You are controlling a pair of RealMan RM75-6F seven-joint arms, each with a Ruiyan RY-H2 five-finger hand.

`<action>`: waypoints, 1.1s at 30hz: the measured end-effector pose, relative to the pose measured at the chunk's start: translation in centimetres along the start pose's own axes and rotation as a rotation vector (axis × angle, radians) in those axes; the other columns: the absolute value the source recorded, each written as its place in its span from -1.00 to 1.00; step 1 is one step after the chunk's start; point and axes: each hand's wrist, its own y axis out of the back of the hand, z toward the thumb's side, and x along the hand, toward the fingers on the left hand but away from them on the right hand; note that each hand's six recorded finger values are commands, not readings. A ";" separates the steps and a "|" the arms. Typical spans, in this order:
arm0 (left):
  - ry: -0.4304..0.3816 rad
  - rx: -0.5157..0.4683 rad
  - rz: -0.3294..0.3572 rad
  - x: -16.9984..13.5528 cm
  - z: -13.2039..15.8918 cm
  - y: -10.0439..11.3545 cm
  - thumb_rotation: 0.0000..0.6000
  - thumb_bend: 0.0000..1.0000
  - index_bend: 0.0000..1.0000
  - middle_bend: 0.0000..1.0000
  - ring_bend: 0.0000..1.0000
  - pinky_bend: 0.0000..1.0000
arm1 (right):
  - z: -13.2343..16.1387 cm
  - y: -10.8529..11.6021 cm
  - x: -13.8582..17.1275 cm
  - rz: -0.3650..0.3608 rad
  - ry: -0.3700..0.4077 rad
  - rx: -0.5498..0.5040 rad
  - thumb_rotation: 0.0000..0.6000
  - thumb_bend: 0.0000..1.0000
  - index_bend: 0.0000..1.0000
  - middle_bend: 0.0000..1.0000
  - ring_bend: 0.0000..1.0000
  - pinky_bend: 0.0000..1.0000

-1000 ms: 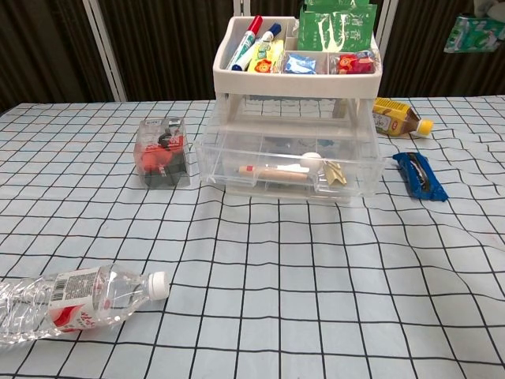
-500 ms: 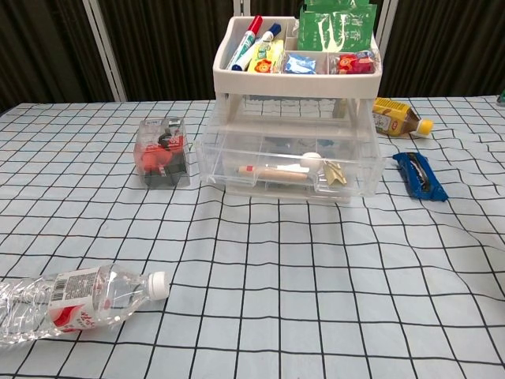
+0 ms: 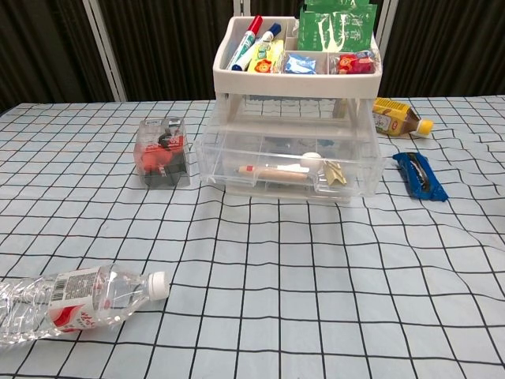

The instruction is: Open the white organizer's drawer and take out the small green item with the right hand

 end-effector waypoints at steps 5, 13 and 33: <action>-0.002 0.003 -0.003 0.0 0.1 -0.1 1.00 -1.00 -1.00 -1.00 -1.00 -1.00 | -2.7 -2.0 -0.7 0.007 -0.046 0.005 1.00 -0.17 0.30 1.00 1.00 0.72; -0.005 0.008 -0.009 0.0 0.3 -0.3 1.00 -1.00 -1.00 -1.00 -1.00 -1.00 | -5.4 -5.6 -1.1 0.056 -0.087 -0.008 1.00 -0.17 0.29 1.00 1.00 0.72; -0.005 0.008 -0.006 0.0 0.3 -0.3 1.00 -1.00 -1.00 -1.00 -1.00 -1.00 | -5.8 -9.8 -1.7 0.104 -0.098 0.012 1.00 -0.36 -0.10 1.00 1.00 0.70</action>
